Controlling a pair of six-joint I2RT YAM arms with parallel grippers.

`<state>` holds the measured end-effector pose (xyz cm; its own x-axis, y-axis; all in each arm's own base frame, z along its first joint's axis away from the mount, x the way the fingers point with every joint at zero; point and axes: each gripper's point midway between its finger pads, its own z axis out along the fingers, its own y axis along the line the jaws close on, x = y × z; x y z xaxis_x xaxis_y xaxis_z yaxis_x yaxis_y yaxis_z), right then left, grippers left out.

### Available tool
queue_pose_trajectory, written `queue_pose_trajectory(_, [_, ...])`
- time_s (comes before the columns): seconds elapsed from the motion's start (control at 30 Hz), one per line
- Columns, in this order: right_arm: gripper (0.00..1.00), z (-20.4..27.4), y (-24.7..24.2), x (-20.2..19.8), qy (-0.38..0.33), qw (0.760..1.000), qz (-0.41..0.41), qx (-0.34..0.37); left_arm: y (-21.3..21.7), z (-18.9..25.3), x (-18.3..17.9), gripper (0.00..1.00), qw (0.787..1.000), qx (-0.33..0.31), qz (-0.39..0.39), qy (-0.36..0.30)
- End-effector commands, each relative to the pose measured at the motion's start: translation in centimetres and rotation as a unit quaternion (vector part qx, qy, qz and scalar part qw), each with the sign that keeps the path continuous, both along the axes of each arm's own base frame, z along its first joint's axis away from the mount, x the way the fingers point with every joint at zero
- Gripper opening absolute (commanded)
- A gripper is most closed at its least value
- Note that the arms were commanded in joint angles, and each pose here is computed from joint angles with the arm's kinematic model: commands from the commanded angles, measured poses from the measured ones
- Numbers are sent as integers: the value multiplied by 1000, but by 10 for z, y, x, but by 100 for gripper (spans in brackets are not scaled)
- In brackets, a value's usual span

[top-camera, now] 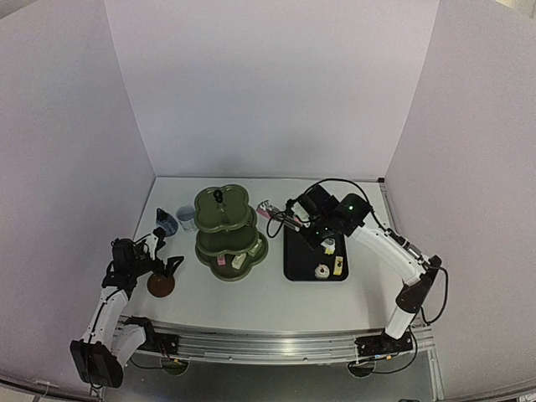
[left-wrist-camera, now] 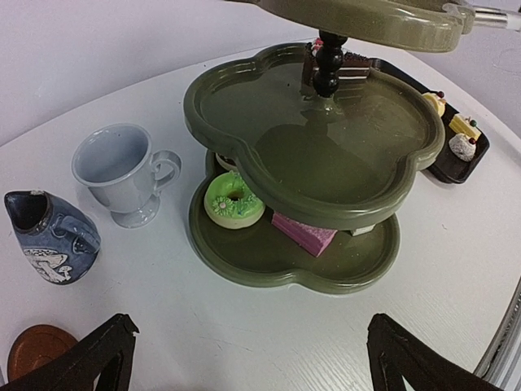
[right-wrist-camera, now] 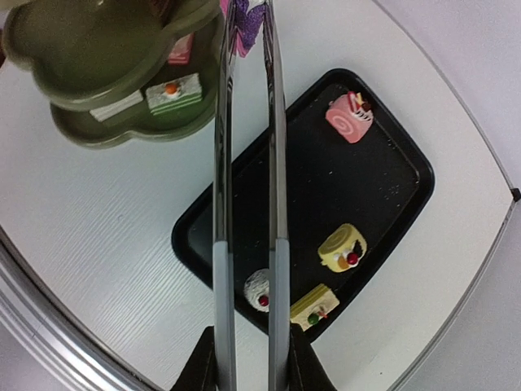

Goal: Serve the afternoon tea

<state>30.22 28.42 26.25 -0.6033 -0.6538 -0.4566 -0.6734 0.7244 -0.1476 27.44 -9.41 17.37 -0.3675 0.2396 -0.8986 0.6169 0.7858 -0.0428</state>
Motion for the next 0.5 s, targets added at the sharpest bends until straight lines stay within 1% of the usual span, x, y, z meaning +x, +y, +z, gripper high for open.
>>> queue_pose_trajectory(0.0, [0, 18, -9, -30, -10, 999, -41, 33, -4, 20, 6, 100, 999, -9, -9, -29])
queue_pose_trajectory(0.27, [0, 12, 16, -64, 14, 999, -11, 44, -4, 19, 5, 99, 1000, -10, -10, -27])
queue_pose_trajectory(0.47, [0, 8, 49, -68, 24, 998, 29, 45, -4, 19, 4, 100, 999, -7, -8, -31])
